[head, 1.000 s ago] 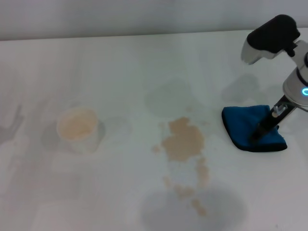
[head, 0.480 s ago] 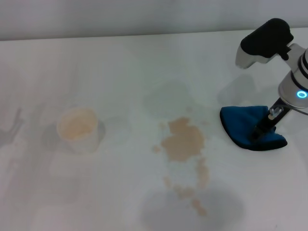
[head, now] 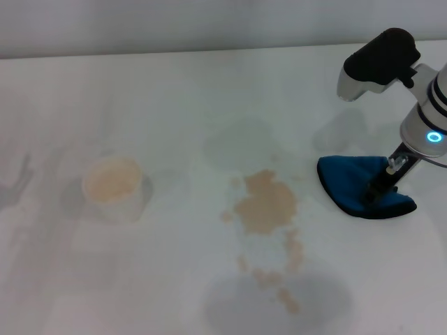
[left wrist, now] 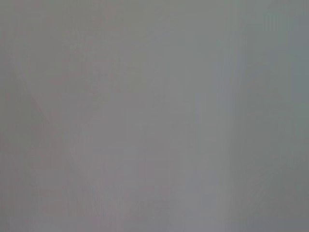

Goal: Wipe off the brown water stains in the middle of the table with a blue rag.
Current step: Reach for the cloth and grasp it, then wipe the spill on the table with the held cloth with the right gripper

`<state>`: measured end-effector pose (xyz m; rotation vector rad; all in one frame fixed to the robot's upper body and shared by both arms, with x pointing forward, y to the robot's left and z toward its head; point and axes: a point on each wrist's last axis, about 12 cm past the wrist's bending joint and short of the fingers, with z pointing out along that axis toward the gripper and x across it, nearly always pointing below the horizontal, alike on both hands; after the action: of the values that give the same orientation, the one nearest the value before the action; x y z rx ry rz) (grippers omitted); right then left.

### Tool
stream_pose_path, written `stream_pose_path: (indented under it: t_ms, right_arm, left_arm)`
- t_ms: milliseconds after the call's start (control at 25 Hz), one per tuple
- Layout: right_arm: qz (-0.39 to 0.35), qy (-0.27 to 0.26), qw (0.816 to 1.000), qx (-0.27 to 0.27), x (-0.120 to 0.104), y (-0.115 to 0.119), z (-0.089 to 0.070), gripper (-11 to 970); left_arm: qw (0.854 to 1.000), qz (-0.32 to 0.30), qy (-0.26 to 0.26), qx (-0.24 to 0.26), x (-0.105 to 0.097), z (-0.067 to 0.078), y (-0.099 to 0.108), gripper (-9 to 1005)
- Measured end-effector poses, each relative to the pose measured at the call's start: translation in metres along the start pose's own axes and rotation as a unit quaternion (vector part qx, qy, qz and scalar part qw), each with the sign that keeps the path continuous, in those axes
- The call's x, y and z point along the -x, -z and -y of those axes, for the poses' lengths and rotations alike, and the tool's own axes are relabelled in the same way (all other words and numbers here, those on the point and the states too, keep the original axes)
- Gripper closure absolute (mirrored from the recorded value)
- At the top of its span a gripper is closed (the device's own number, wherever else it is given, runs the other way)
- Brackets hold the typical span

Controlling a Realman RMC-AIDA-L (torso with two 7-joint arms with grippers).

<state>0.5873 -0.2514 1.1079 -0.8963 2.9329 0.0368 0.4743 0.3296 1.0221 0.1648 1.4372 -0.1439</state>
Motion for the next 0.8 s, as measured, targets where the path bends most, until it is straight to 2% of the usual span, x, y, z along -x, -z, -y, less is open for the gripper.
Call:
stream_pose_path:
  t_ms: [160, 240, 800]
  right_arm:
    - [0.001, 0.003, 1.000, -0.002, 0.002, 0.001, -0.001, 524]
    - [0.004, 0.004, 1.000, -0.003, 0.004, 0.003, -0.001, 615]
    - [0.041, 0.014, 0.999, 0.004, 0.013, 0.013, -0.003, 686]
  left_arm:
    - [1.000, 0.001, -0.001, 0.000, 0.001, -0.001, -0.002, 116]
    - [1.000, 0.001, -0.001, 0.000, 0.001, -0.001, -0.002, 116]
    - [1.000, 0.002, -0.002, 0.001, 0.001, -0.002, -0.003, 116]
